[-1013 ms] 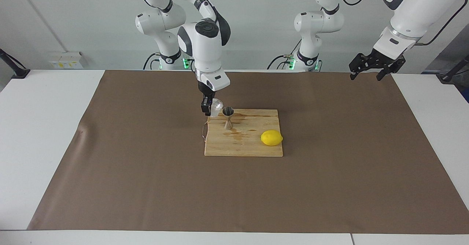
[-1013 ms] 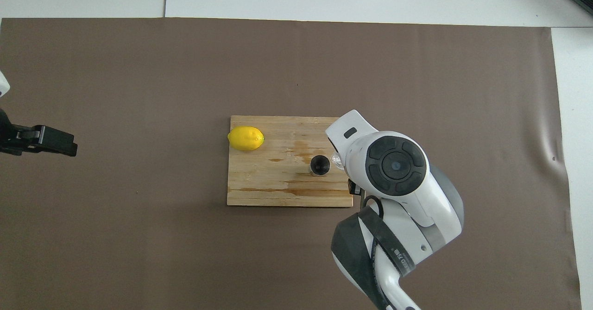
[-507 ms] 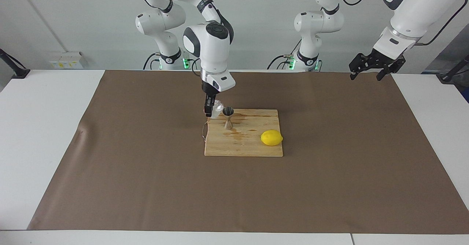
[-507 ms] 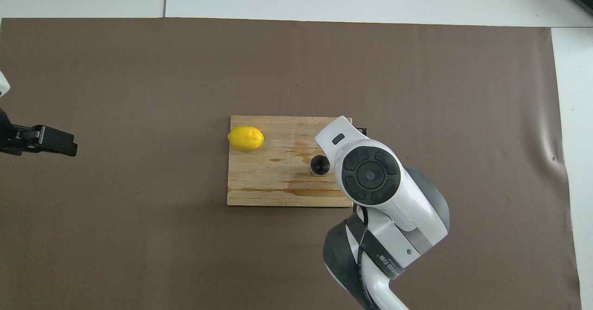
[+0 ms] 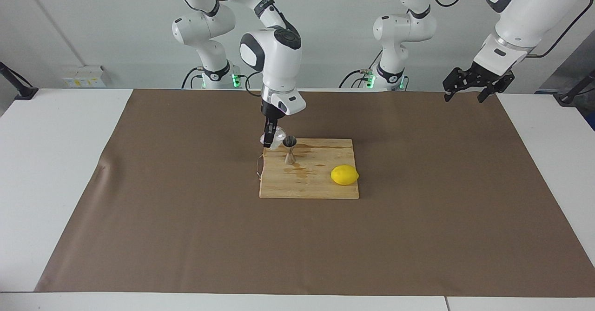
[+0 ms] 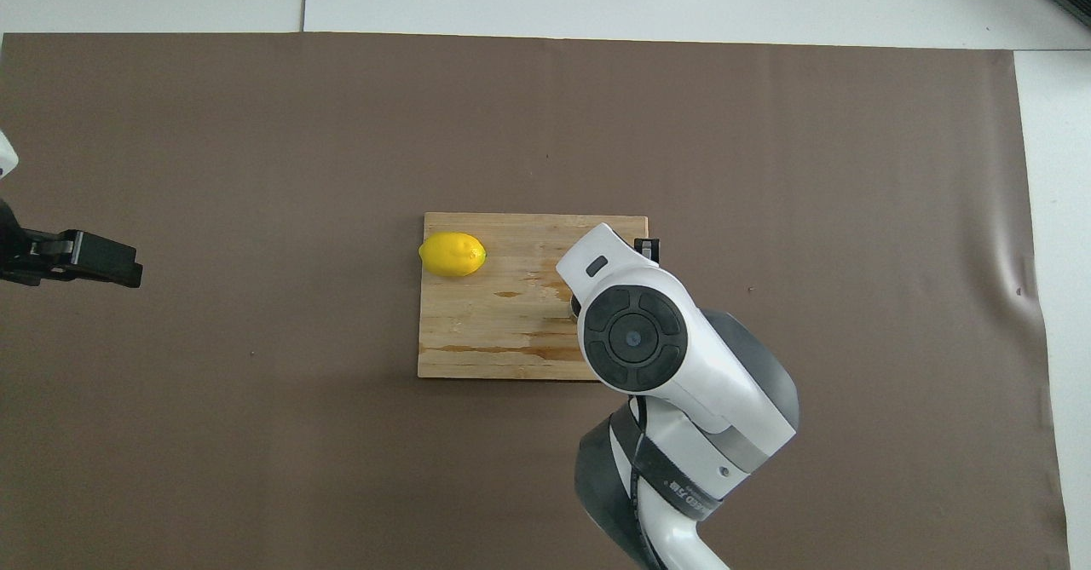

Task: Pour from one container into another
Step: 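Tilt the white cup over the metal cup with the right gripper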

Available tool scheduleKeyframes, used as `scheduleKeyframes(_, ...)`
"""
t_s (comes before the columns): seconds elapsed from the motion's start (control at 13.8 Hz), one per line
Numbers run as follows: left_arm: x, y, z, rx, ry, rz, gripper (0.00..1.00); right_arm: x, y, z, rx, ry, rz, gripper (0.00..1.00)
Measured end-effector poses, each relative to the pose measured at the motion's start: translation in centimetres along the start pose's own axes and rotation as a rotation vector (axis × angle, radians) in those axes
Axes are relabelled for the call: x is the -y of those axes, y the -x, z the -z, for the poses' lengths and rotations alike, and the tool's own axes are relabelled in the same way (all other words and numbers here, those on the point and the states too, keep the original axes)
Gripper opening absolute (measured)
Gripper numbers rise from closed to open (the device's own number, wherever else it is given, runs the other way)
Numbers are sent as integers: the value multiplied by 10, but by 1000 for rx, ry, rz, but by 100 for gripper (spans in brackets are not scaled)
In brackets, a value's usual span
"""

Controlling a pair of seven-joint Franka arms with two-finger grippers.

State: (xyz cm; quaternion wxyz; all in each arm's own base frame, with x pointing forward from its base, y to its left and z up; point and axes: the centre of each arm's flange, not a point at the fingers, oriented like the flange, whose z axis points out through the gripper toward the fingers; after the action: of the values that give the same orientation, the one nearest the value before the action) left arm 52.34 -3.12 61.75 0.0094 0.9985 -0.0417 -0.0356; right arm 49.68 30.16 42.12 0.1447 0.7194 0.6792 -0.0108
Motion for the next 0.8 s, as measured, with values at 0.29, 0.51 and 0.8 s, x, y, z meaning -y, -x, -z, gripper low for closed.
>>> scheduleKeyframes(0.29, 0, 0, 0, 0, 0, 0, 100, -4, -1, -2, 28, 22, 20, 48)
scheduleKeyframes(0.51, 0, 0, 0, 0, 0, 0, 100, 1, -8, -1, 58, 46, 59, 48)
scheduleKeyframes(0.8, 0, 0, 0, 0, 0, 0, 100, 5, -18, 3, 89, 68, 97, 48)
